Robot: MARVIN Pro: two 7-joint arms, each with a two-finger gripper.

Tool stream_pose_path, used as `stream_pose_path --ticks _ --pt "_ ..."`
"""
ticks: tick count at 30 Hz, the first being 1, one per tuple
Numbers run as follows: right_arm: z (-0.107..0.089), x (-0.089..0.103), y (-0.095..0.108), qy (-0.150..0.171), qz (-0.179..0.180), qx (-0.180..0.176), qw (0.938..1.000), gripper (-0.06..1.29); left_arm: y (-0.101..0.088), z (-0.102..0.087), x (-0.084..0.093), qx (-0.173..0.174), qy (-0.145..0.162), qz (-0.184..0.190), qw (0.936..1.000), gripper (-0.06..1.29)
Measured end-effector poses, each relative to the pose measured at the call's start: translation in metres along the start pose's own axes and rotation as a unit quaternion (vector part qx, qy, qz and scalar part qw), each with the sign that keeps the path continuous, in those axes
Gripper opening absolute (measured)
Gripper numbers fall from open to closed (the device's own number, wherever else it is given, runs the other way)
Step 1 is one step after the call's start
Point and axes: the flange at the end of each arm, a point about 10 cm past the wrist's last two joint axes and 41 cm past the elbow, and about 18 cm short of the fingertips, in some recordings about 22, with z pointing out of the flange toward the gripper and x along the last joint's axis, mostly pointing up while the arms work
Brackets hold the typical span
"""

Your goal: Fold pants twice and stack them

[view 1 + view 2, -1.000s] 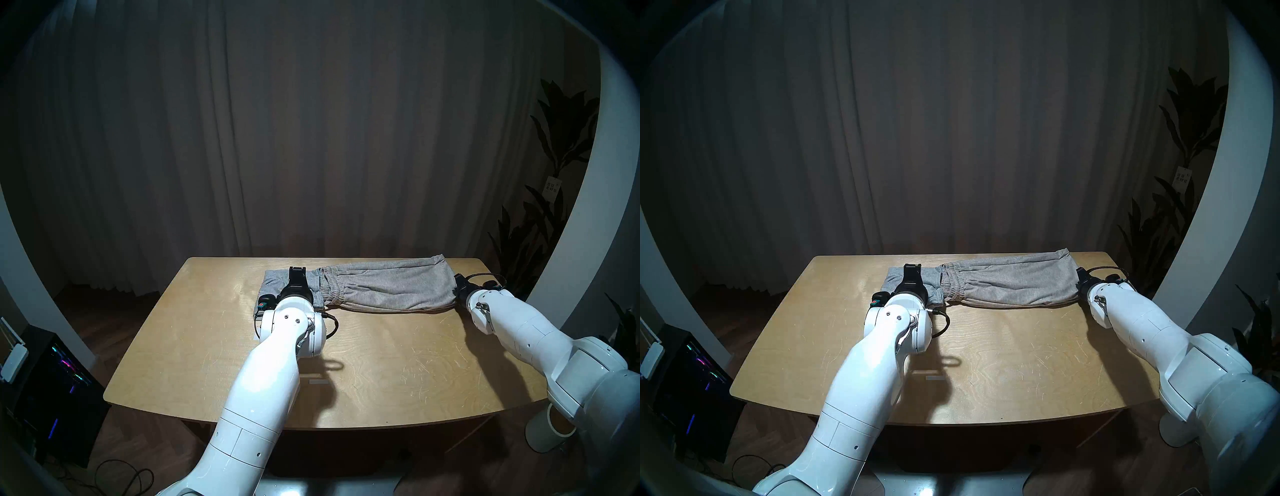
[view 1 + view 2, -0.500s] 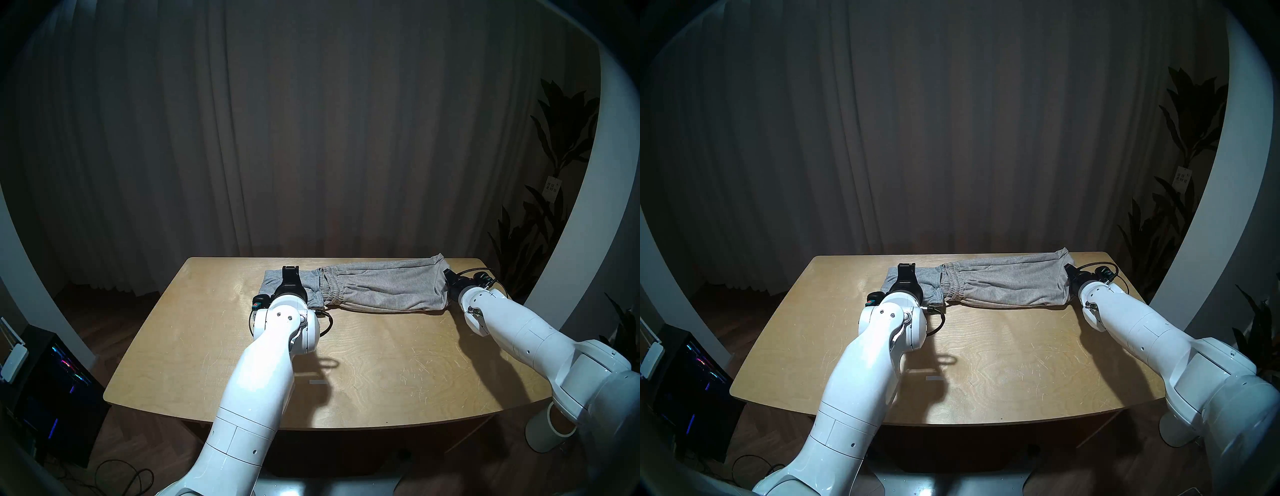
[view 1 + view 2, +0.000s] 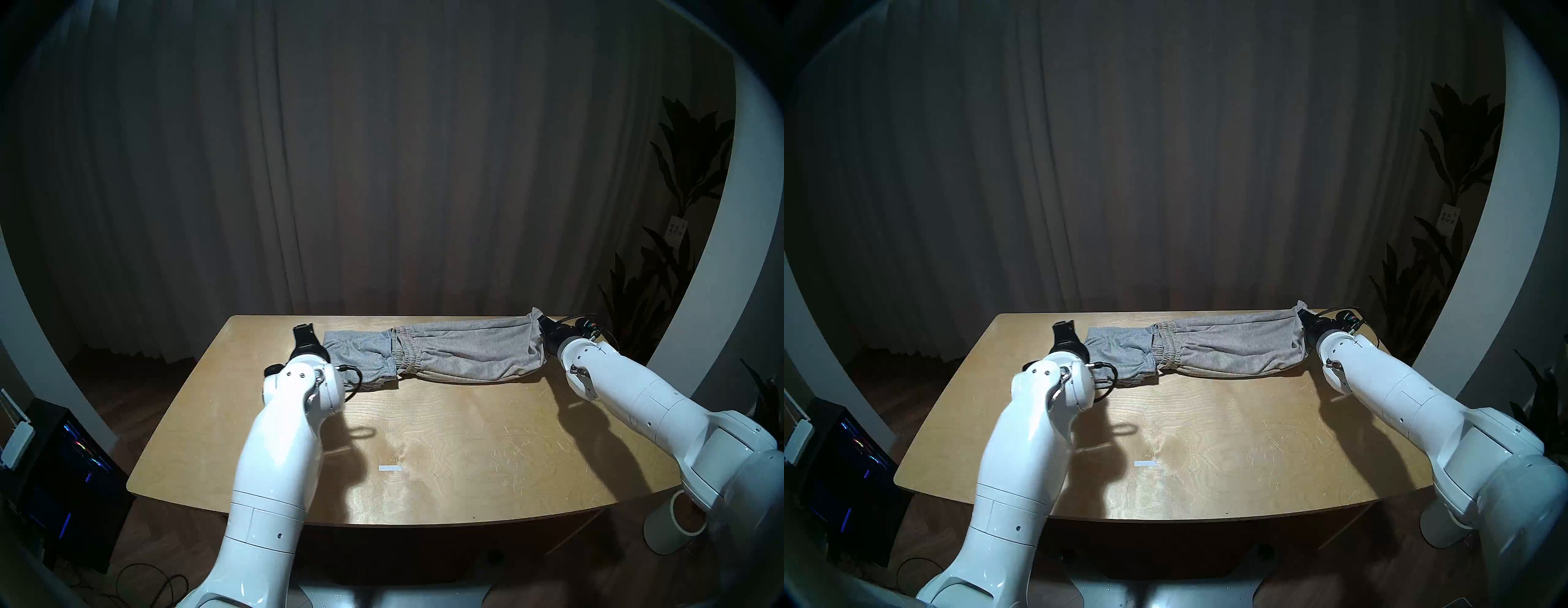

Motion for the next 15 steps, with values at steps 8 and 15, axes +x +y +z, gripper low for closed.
stream_pose_path --ticks 8,15 --pt "-0.002 -0.004 -0.025 -0.003 -0.014 0.026 0.9995 0.05 0.007 0.011 0.048 0.001 0.035 -0.027 0.999 1.21" --pt "-0.004 -0.011 -0.047 -0.008 -0.033 0.035 0.9988 0.05 0.006 0.01 0.054 0.003 0.027 -0.033 0.9991 1.21"
